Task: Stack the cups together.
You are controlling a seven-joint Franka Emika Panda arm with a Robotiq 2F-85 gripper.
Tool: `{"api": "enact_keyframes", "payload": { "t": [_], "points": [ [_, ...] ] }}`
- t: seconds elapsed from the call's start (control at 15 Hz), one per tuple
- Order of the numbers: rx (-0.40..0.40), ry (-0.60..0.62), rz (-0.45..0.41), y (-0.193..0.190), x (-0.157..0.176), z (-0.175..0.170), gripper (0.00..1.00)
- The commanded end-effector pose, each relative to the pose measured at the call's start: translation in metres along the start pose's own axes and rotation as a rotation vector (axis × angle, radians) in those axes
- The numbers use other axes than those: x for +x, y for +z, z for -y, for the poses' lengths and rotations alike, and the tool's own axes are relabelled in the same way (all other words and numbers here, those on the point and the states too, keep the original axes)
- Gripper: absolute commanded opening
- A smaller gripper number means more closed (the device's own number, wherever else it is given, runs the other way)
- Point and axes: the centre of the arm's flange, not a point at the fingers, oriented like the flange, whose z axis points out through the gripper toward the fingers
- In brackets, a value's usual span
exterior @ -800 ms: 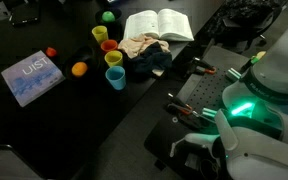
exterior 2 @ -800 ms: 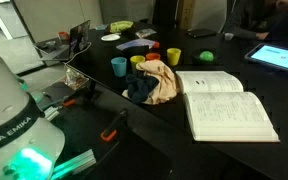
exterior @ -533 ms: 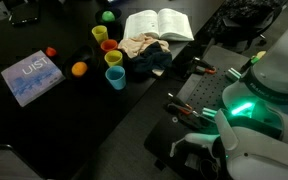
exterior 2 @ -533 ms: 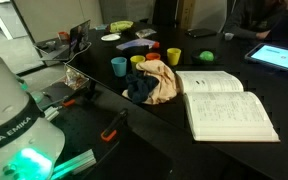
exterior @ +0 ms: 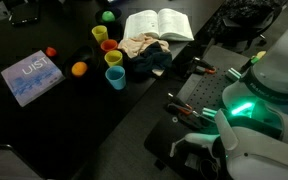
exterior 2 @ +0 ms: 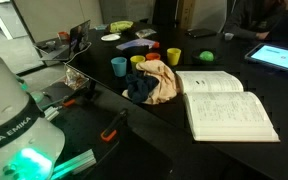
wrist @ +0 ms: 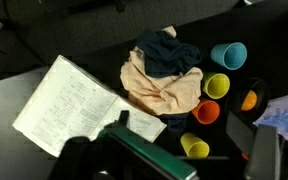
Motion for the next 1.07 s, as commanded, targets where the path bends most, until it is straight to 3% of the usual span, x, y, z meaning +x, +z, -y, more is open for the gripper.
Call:
{"api": "enact_keyframes", "payload": {
  "t": [0.0,0.2,0.53,1.0],
  "points": [
    [0.015,0.066,-0.009,0.060,0.033,0.029,1.00],
    [0.025,0.056,-0.023,0.109,0.061,0.060,1.00],
    [-0.085,0.008,-0.046,0.174,0.108,0.104,1.00],
    [-0.156,-0.031,-0.068,0.241,0.151,0.139,1.00]
  ]
}}
